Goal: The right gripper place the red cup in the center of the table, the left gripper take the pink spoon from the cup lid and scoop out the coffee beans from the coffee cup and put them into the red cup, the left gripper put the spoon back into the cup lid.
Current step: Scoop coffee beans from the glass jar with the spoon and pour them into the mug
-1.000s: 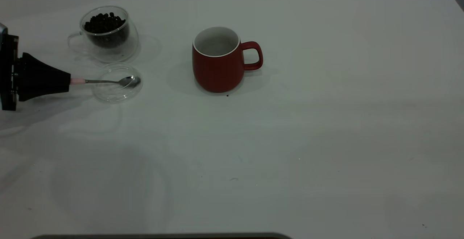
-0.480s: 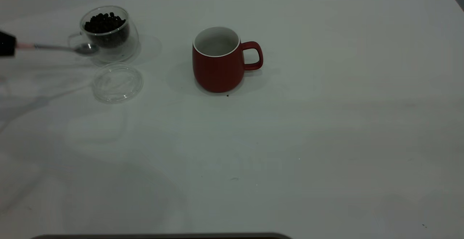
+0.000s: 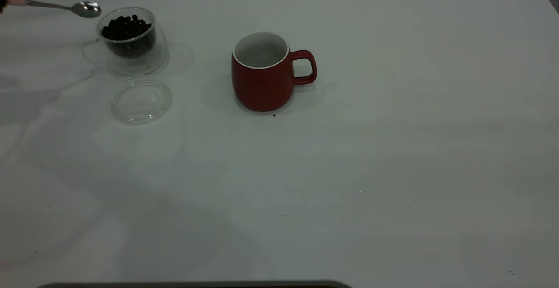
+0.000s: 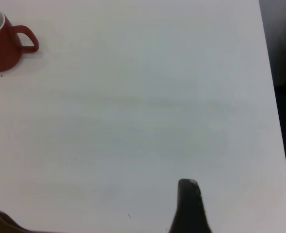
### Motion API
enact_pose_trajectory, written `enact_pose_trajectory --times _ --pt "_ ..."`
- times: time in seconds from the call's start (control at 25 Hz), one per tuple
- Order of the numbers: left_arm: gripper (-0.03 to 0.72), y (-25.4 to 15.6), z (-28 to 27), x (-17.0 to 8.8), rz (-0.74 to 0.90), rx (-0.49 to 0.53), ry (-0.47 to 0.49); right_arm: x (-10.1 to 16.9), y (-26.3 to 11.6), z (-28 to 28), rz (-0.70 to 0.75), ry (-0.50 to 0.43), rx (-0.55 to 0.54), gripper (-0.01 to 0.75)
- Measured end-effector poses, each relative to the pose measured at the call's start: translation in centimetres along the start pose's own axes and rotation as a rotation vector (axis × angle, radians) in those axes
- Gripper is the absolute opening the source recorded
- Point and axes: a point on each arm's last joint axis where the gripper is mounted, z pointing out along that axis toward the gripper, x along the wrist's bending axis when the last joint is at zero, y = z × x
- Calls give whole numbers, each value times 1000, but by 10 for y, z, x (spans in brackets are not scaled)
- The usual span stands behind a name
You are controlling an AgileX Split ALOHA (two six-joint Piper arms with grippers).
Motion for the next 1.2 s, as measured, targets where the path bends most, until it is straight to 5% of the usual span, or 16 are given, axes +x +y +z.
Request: enact_pose_trajectory --times 0.64,1.2 --pt "119 5 58 -6 123 26 98 0 0 0 0 0 0 591" --pt "119 -7 67 -2 -126 51 20 0 0 0 0 0 0 591"
